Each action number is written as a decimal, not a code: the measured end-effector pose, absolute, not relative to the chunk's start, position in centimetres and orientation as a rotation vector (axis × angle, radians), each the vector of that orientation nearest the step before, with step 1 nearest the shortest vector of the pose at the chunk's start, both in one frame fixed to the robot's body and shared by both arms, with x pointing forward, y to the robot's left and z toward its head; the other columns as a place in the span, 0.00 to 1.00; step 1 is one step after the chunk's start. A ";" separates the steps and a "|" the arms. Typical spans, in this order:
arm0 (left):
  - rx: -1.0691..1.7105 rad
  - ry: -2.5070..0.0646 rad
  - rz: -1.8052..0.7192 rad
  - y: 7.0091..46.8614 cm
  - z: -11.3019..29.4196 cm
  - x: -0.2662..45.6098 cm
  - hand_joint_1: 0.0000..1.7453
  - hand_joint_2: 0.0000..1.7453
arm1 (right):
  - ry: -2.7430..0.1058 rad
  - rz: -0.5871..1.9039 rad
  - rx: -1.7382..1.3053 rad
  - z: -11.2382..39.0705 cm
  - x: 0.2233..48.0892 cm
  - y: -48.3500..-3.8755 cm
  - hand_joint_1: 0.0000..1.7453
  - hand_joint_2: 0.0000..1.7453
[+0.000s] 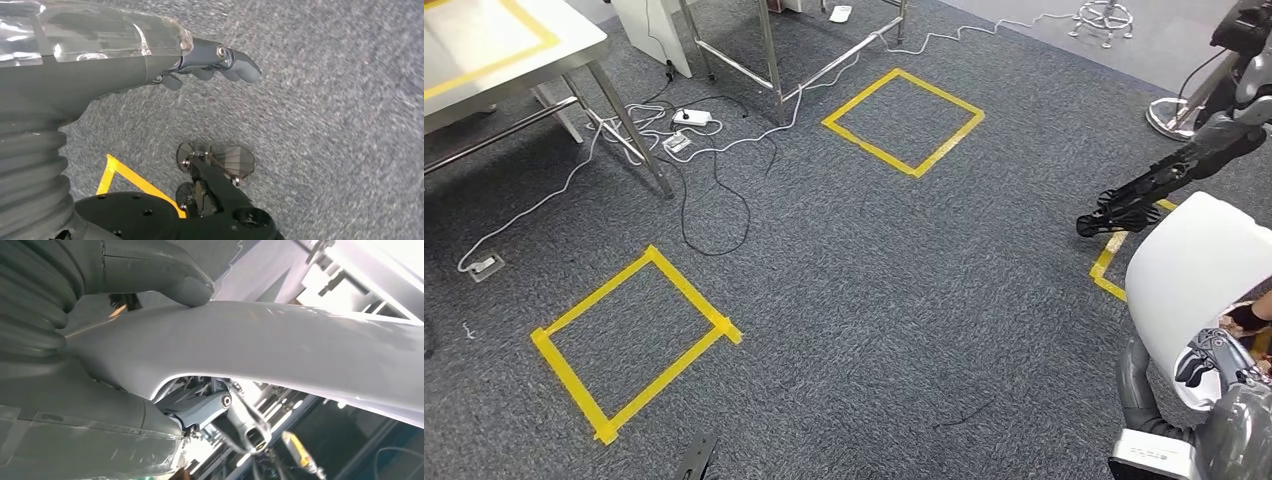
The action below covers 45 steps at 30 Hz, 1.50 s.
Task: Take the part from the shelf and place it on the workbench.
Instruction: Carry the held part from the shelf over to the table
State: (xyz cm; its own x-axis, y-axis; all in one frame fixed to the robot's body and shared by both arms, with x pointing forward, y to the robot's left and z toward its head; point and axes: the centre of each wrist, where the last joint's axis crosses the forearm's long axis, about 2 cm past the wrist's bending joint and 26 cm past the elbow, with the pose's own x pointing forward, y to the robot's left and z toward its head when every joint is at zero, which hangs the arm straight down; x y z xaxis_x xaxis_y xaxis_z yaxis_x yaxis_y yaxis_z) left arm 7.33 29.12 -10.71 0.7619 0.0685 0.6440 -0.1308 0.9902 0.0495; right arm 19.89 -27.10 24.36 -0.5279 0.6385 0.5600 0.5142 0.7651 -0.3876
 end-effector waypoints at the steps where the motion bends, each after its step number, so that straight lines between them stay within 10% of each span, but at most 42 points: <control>1: 0.093 -0.697 0.109 29.1 -10.7 7.4 0.00 1.00 | -2.247 0.226 -0.856 24.4 19.9 -27.1 1.00 1.00; 45: 0.107 -0.767 0.104 29.8 -10.4 8.8 0.00 1.00 | -2.300 0.222 -0.863 24.3 19.9 -26.9 1.00 1.00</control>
State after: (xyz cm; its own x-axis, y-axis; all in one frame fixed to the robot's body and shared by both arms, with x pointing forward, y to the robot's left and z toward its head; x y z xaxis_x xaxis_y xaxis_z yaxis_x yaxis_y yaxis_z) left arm 8.83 29.84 -10.43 0.7153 0.0548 0.6966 -0.1325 0.9895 0.0582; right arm 19.94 -26.92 24.30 -0.5626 0.6370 0.5269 0.5246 0.7677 -0.3680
